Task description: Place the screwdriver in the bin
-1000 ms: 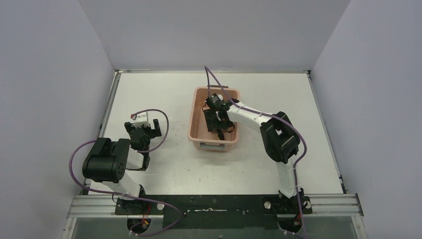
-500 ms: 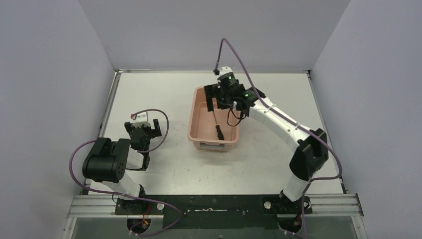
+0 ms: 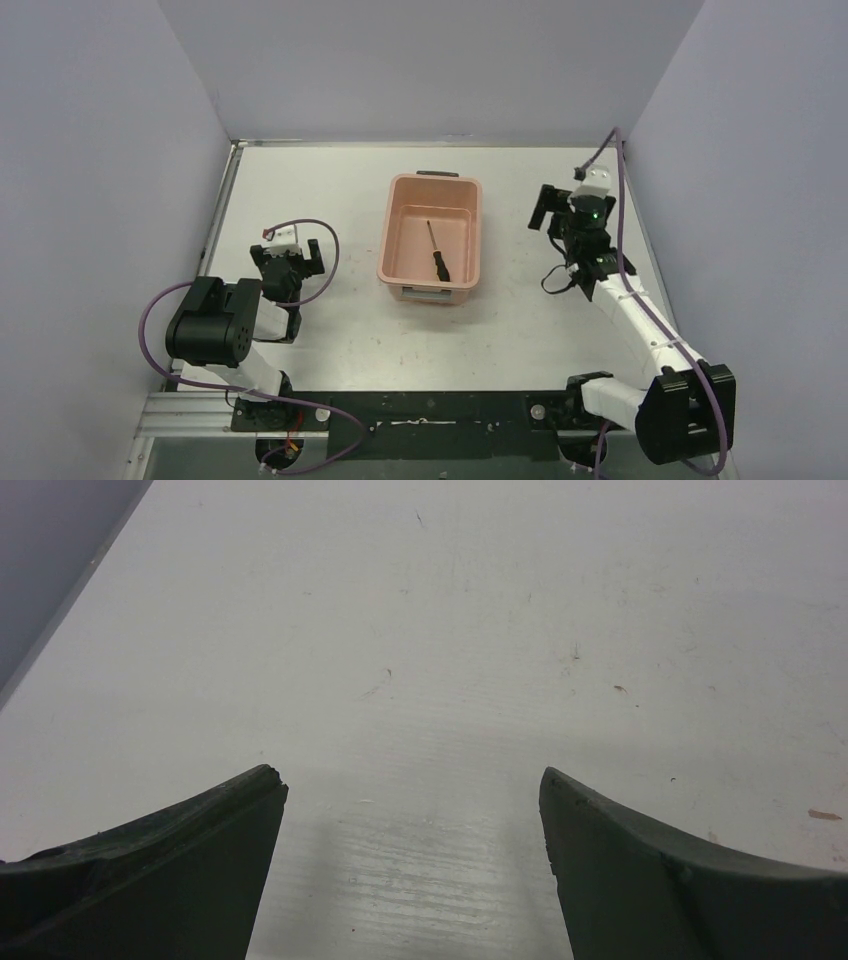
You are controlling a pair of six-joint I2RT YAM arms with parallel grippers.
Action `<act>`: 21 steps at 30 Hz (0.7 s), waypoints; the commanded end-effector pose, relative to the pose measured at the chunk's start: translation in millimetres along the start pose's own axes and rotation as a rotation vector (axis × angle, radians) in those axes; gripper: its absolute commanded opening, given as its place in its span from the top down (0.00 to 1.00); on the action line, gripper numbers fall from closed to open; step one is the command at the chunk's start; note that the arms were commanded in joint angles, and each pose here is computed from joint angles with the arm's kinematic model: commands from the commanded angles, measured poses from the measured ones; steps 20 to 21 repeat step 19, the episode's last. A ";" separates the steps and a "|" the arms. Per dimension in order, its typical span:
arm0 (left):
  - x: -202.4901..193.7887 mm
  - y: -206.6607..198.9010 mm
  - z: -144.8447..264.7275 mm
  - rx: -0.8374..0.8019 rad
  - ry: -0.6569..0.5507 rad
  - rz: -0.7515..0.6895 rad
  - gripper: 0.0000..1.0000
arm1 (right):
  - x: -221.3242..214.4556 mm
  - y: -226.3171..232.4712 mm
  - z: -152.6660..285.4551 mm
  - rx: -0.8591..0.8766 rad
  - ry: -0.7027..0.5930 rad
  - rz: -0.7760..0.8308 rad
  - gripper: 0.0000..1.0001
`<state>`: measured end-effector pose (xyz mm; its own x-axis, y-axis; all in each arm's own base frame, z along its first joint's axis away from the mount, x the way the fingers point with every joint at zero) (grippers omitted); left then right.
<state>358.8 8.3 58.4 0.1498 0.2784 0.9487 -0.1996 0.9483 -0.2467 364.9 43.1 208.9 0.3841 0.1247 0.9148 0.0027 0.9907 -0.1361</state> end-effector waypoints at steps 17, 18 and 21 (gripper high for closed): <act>17.0 -6.7 -6.8 -0.015 -0.055 0.007 0.03 | -70.8 -52.8 -3.9 -0.180 -0.294 -0.107 0.00; 17.0 -6.5 -6.8 -0.014 -0.055 0.008 0.03 | -70.2 -52.8 -3.7 -0.180 -0.297 -0.108 0.00; 17.4 -6.6 -6.8 -0.014 -0.056 0.008 0.03 | -69.7 -52.7 -3.8 -0.179 -0.298 -0.108 0.00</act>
Point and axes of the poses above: each gripper's point midway between its finger pads, its own z axis back along the fingers, its own y axis along the line the jaws close on, x = y × z, the point moved 1 cm from there along z, back along the fingers, and after that the axes turned 15 degrees about z, right-handed, at the moved point
